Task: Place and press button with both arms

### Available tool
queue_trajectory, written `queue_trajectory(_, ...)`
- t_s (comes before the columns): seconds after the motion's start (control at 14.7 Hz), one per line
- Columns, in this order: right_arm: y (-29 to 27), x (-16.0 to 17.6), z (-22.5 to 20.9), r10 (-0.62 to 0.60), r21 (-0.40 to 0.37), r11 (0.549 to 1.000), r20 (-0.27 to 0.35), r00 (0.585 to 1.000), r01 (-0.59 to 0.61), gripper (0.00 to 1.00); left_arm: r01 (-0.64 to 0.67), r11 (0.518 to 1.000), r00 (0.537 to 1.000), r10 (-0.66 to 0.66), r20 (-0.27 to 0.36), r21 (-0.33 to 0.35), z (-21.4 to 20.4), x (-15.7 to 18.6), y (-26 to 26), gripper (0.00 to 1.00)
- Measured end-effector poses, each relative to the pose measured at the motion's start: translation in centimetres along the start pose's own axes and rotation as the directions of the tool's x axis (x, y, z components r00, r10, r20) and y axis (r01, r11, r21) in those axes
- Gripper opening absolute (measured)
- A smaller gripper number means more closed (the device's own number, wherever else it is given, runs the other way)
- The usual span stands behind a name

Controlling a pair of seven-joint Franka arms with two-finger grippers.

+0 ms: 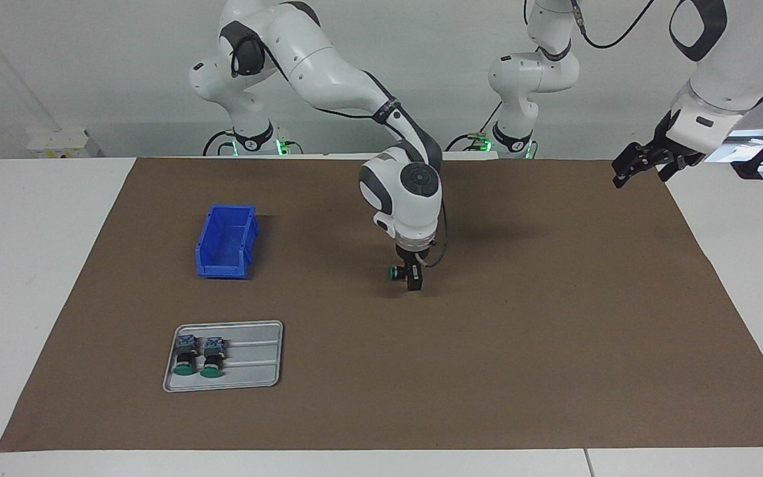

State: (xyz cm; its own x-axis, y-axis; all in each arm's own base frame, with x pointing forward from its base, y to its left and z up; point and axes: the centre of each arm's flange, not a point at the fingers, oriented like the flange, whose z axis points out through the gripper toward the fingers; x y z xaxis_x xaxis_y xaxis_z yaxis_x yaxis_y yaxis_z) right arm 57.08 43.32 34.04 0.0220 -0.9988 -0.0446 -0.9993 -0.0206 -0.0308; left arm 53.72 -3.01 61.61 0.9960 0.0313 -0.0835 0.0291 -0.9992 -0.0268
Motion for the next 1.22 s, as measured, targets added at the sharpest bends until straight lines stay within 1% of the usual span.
queue_trajectory(0.07,-1.1,1.8,-2.6,0.001,0.013,1.000,0.007,1.000,-0.001,0.99,0.001,1.000,1.000,-0.001,0.000,0.000,0.0,0.0,0.0,1.00)
queue_trajectory(0.14,-2.2,4.3,-5.3,-0.024,0.021,0.999,0.011,1.000,0.024,0.99,0.002,1.000,1.000,-0.002,0.000,0.000,0.0,0.0,-0.1,1.00)
queue_trajectory(0.34,-4.4,12.5,-12.1,-0.176,0.008,0.984,0.002,0.984,0.176,0.99,0.002,1.000,1.000,-0.002,0.000,0.000,0.0,0.0,-0.1,1.00)
queue_trajectory(0.54,-4.4,20.2,-17.1,-0.350,-0.063,0.935,0.003,0.937,0.349,0.99,0.002,1.000,1.000,-0.002,0.004,0.000,0.1,0.0,-0.1,1.00)
queue_trajectory(0.75,-3.5,27.7,-21.3,-0.489,-0.114,0.864,0.035,0.872,0.490,0.99,0.002,1.000,1.000,-0.002,0.018,0.002,0.4,-0.2,-0.1,1.00)
queue_trajectory(0.81,-3.0,29.9,-22.7,-0.526,-0.122,0.841,0.048,0.849,0.528,0.99,0.006,1.000,1.000,-0.006,0.020,0.002,0.5,-0.2,-0.1,1.00)
queue_trajectory(0.88,-2.4,31.9,-23.9,-0.572,-0.126,0.808,0.063,0.818,0.575,0.99,0.011,1.000,1.000,-0.011,0.020,0.002,0.5,-0.3,-0.1,1.00)
queue_trajectory(0.95,-1.8,33.8,-25.1,-0.627,-0.129,0.764,0.082,0.774,0.632,0.99,0.014,1.000,1.000,-0.014,0.020,0.002,0.5,-0.3,-0.2,1.00)
queue_trajectory(1.09,-0.4,37.0,-27.2,-0.729,-0.126,0.662,0.119,0.674,0.739,0.99,0.018,1.000,0.999,-0.018,0.027,0.003,0.9,-0.5,-0.2,1.00)
queue_trajectory(1.22,0.9,39.8,-29.4,-0.791,-0.100,0.590,0.124,0.598,0.801,0.99,0.042,0.999,0.999,-0.042,0.032,0.004,1.6,-0.9,-0.2,1.00)
